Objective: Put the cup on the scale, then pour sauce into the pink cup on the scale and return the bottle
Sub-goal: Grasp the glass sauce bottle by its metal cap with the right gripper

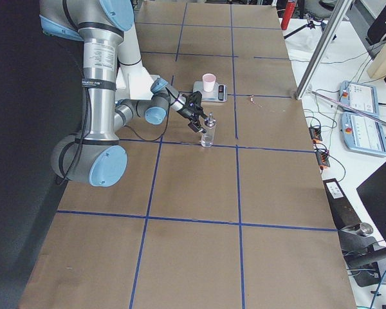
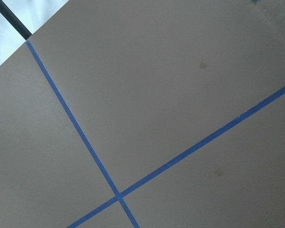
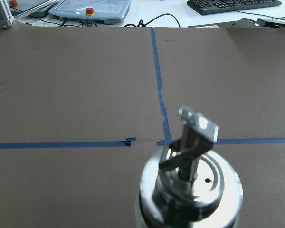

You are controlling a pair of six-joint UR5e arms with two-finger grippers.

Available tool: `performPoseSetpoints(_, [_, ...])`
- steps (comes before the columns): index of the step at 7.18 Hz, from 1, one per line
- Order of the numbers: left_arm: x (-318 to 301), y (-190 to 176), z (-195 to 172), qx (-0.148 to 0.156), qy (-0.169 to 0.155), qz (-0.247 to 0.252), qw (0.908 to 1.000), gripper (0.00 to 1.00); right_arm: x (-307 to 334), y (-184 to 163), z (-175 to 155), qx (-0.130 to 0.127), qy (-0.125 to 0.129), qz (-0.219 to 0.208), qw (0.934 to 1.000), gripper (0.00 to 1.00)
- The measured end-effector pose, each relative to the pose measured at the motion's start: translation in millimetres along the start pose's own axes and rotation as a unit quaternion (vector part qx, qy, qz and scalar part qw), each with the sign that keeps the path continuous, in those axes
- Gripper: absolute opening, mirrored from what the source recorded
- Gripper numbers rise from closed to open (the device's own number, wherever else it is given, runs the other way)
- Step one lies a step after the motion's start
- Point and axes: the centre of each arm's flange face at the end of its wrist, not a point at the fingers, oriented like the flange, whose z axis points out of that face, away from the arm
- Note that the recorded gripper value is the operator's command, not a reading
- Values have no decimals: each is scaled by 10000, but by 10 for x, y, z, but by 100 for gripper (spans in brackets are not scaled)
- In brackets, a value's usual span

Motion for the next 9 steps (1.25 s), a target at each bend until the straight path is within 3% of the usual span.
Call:
performPoseSetpoints(3, [-18,-30,7,-1,-3,-26,10000,100,34,124,222,167,47,-60,9998,100])
performPoseSetpoints(9, [-18,-53,2,9,-5,-32,10000,100,10,259,435,199,164,-196,9995,100])
